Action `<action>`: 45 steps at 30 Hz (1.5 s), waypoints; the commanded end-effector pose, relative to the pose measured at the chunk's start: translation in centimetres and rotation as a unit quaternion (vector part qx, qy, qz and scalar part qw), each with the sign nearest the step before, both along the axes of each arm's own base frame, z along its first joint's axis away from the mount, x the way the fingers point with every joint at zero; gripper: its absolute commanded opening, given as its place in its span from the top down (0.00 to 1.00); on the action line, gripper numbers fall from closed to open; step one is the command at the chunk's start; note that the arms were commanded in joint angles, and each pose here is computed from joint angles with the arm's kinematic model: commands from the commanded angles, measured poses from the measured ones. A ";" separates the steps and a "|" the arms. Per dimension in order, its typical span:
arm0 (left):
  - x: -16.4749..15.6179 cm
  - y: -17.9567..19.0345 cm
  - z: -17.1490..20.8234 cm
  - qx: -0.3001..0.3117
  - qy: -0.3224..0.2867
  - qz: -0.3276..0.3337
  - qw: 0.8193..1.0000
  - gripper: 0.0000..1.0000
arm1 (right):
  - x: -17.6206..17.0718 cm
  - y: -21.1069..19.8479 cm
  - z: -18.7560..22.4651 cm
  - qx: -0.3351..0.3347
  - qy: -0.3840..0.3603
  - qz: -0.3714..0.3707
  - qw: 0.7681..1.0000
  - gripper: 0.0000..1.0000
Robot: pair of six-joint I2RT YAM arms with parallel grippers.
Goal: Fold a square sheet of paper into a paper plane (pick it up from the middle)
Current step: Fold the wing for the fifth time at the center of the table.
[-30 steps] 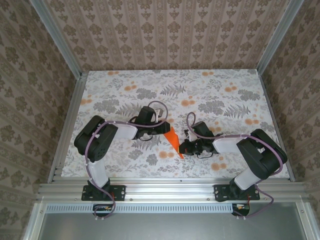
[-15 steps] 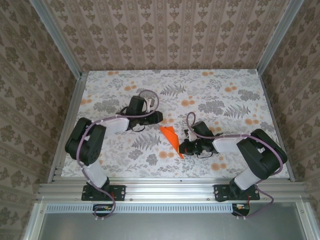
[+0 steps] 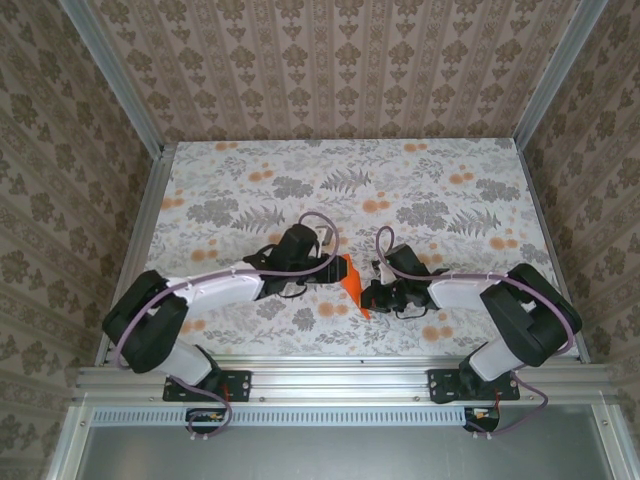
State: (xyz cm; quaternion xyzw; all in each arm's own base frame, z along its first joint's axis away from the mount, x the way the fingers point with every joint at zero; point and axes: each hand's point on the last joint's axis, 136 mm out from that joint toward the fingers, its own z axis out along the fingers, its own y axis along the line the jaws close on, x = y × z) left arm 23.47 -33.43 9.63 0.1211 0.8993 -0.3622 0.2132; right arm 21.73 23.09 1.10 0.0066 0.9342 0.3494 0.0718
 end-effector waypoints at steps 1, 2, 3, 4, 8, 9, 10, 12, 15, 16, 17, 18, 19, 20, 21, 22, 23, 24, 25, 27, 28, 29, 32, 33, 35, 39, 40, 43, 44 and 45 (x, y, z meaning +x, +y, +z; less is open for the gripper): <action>0.3 -2.3 0.4 -0.013 -0.001 0.006 1.000 0.59 | -2.5 -2.6 -3.1 -0.064 0.046 -0.015 0.997 0.94; 0.2 -2.9 -0.1 -0.009 0.004 0.002 1.000 0.59 | -2.6 -2.7 -3.3 -0.064 0.047 -0.017 0.997 0.94; 0.2 -3.4 -0.6 -0.005 0.009 0.000 1.000 0.60 | -2.7 -2.7 -3.4 -0.063 0.047 -0.019 0.997 0.94; 0.3 -3.7 -1.0 -0.002 0.015 0.001 1.000 0.61 | -2.7 -2.7 -3.4 -0.061 0.046 -0.020 0.997 0.94; 0.7 -4.4 -3.0 -0.001 0.033 0.005 0.999 0.64 | -2.8 -2.6 -3.5 -0.053 0.044 -0.020 0.997 0.94; 0.8 -4.5 -3.5 0.005 0.036 0.005 0.999 0.65 | -2.9 -2.7 -3.5 -0.053 0.045 -0.019 0.997 0.93; 0.9 -4.7 -3.8 0.007 0.038 0.006 0.999 0.66 | -3.0 -2.7 -3.5 -0.052 0.045 -0.017 0.997 0.93; 1.1 -5.1 -4.5 0.010 0.045 0.002 0.999 0.68 | -3.0 -2.5 -3.5 -0.044 0.044 -0.017 0.998 0.93; 1.1 -4.8 -5.7 0.024 0.055 0.010 0.998 0.71 | -2.9 -2.2 -3.3 -0.036 0.043 -0.012 0.998 0.93; 1.0 -4.7 -6.0 0.026 0.057 0.011 0.998 0.71 | -3.0 -2.2 -3.1 -0.036 0.046 -0.012 0.998 0.92; 0.9 -4.5 -6.4 0.028 0.060 0.012 0.998 0.71 | -3.0 -2.0 -2.7 -0.030 0.043 -0.011 0.999 0.92; 0.8 -4.4 -6.6 0.032 0.061 0.013 0.998 0.71 | -2.9 -1.9 -2.0 -0.023 0.037 -0.010 0.999 0.92; 0.7 -4.1 -7.0 0.038 0.062 0.014 0.997 0.71 | -2.9 -1.8 -1.2 -0.018 0.029 -0.007 0.999 0.91; 0.7 -3.9 -7.2 0.044 0.063 0.014 0.997 0.72 | -2.9 -1.7 -0.5 -0.011 0.021 -0.004 1.000 0.91; 0.7 -3.8 -7.3 0.049 0.063 0.014 0.997 0.72 | -2.9 -1.5 0.5 -0.001 0.012 0.000 1.000 0.91; 0.6 -3.8 -7.4 0.051 0.062 0.011 0.997 0.72 | -3.0 -1.2 1.6 0.014 0.003 0.007 1.000 0.90; 0.6 -3.8 -7.5 0.053 0.062 0.008 0.997 0.72 | -3.1 -0.9 2.4 0.029 -0.002 0.014 0.999 0.90; 0.5 -3.9 -7.4 0.053 0.062 0.004 0.997 0.72 | -3.2 -0.5 3.3 0.044 -0.006 0.020 0.999 0.90; 0.5 -3.9 -7.4 0.054 0.062 0.000 0.997 0.72 | -3.3 -0.1 3.9 0.056 -0.006 0.027 0.998 0.90; 0.4 -3.9 -7.5 0.055 0.062 -0.005 0.997 0.72 | -3.3 0.5 4.5 0.073 -0.004 0.038 0.997 0.90; 0.3 -3.9 -7.5 0.056 0.061 -0.007 0.997 0.72 | -3.3 0.6 4.4 0.073 0.001 0.042 0.996 0.90; 0.3 -4.0 -7.5 0.055 0.061 -0.008 0.997 0.72 | -3.2 0.5 4.0 0.063 0.005 0.043 0.997 0.90; 0.4 -4.1 -7.4 0.055 0.059 -0.012 0.997 0.72 | -3.0 0.1 2.4 0.037 0.020 0.037 0.998 0.90; 0.3 -4.1 -7.5 0.057 0.060 -0.013 0.996 0.72 | -3.4 0.1 1.4 0.031 0.037 0.040 0.998 0.90; 0.3 -4.2 -7.3 0.056 0.059 -0.015 0.997 0.72 | -3.9 -0.3 0.2 0.024 0.053 0.037 0.998 0.90; 0.4 -4.0 -7.4 0.061 0.057 -0.014 0.996 0.72 | -5.3 -1.4 -1.7 0.001 0.078 0.030 0.996 0.90; 0.4 -3.9 -7.4 0.060 0.057 -0.015 0.996 0.72 | -5.6 -1.6 -1.8 0.001 0.081 0.027 0.996 0.90; 0.4 -4.1 -7.0 0.055 0.054 -0.020 0.997 0.71 | -5.7 -1.4 -0.9 0.022 0.067 0.026 0.997 0.89; 0.4 -4.3 -6.6 0.050 0.053 -0.022 0.997 0.71 | -5.3 -1.3 0.0 0.028 0.050 0.025 0.998 0.88; 0.4 -4.7 -6.0 0.041 0.050 -0.026 0.998 0.70 | -4.8 -1.3 1.0 0.029 0.028 0.023 0.999 0.86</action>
